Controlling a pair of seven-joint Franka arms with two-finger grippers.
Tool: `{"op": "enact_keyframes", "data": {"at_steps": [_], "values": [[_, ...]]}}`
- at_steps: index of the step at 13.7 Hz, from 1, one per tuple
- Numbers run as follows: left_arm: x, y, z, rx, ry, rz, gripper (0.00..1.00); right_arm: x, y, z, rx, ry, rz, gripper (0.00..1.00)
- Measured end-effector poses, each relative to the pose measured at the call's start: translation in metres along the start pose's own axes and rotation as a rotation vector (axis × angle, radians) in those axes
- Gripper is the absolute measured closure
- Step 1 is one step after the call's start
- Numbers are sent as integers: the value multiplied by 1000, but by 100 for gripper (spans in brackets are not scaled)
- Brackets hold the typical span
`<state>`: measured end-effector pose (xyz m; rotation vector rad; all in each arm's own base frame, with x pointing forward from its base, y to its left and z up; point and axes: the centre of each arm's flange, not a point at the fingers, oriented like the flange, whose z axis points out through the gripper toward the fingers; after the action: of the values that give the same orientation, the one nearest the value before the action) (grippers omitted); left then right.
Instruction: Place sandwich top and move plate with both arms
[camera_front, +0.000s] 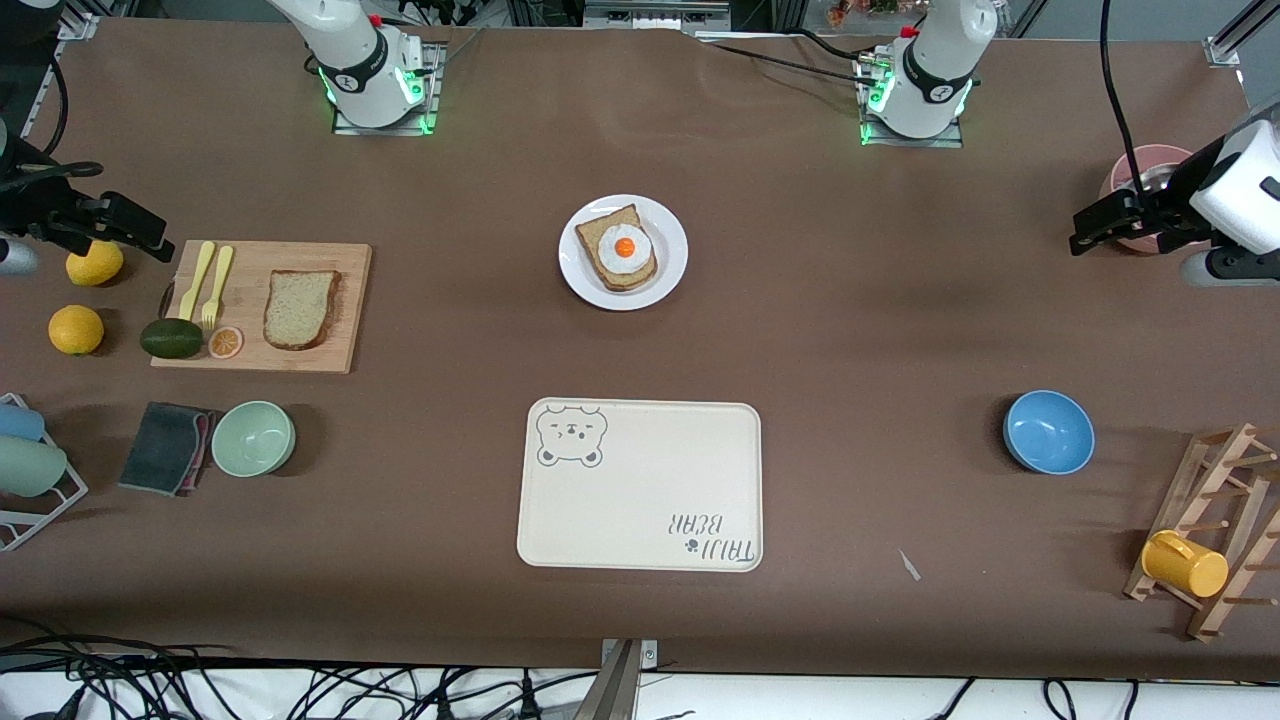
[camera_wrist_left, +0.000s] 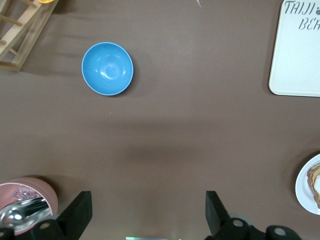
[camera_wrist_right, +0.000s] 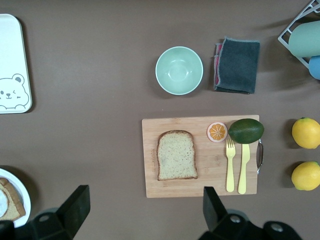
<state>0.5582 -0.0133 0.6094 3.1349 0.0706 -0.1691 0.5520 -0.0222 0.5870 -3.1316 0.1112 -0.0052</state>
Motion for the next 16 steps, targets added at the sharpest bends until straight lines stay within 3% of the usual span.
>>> {"op": "enact_keyframes", "data": {"at_steps": [13, 16], "values": [[0, -4, -7, 33, 18, -4, 0, 0, 0, 0, 0, -2, 0, 0], [0, -4, -7, 33, 18, -4, 0, -5, 0, 4, -1, -43, -1, 0]]}}
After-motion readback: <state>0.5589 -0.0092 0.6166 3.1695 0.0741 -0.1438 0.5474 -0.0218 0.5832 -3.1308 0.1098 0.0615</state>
